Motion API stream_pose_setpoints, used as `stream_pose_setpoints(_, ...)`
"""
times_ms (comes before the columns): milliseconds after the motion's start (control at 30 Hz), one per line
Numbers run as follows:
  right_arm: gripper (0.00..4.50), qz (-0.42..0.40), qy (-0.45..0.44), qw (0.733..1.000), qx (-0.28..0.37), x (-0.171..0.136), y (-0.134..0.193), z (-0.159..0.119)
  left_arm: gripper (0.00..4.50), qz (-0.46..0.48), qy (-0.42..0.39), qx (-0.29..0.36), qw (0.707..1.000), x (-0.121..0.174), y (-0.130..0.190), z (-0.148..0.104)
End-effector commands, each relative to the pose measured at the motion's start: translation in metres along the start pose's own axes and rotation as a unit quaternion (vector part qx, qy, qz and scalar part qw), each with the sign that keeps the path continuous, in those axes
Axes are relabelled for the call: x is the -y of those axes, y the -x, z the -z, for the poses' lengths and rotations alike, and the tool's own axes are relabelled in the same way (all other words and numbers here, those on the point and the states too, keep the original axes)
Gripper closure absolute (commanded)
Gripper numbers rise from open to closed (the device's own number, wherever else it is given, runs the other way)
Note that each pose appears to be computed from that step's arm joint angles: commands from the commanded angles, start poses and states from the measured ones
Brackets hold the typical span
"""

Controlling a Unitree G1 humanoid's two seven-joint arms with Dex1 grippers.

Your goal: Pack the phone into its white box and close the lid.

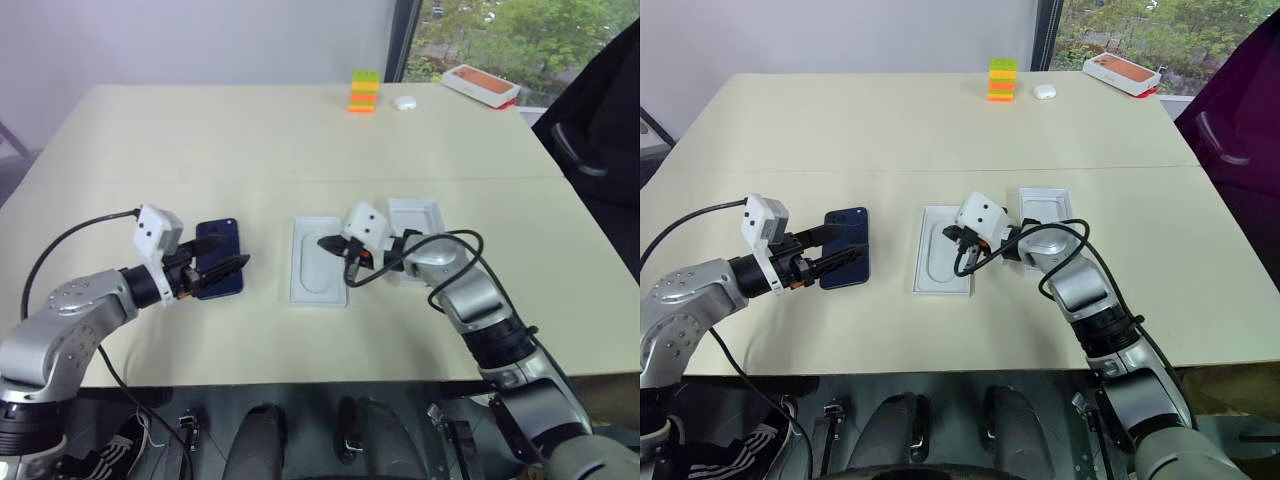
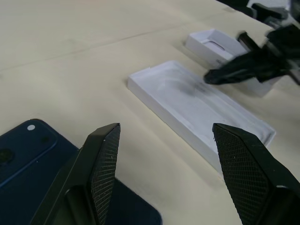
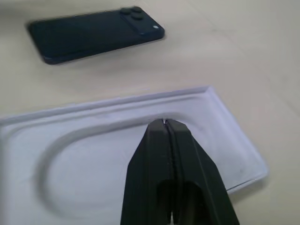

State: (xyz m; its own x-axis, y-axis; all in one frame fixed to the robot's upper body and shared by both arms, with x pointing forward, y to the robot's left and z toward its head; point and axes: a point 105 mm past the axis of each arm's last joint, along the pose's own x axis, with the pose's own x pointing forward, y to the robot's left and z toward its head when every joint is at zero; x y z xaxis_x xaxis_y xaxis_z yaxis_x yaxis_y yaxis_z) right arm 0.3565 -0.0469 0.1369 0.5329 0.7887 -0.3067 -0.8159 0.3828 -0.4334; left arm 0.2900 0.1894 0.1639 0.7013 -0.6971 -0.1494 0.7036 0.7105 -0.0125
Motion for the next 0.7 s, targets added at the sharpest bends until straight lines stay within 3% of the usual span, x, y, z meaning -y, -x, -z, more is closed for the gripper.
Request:
stream_pose_setpoints(33, 4.43, 0.018, 0.038, 0.999, -0.025, 0.003, -0.008, 0.008, 1.16, 0.007, -0.020, 0.015, 1.000, 0.004, 0.000, -0.008)
stream_pose_setpoints(367, 4.43, -0.037, 0.132, 0.988, -0.076, -0.020, -0.021, 0.022, 1.16, 0.000, -0.026, 0.020, 0.999, 0.002, -0.003, -0.007)
stream_pose_setpoints(700, 4.43, -0.005, 0.020, 0.997, 0.069, 0.002, -0.012, -0.045, 1.16, -0.054, 0.096, 0.004, 0.994, -0.032, 0.008, -0.003)
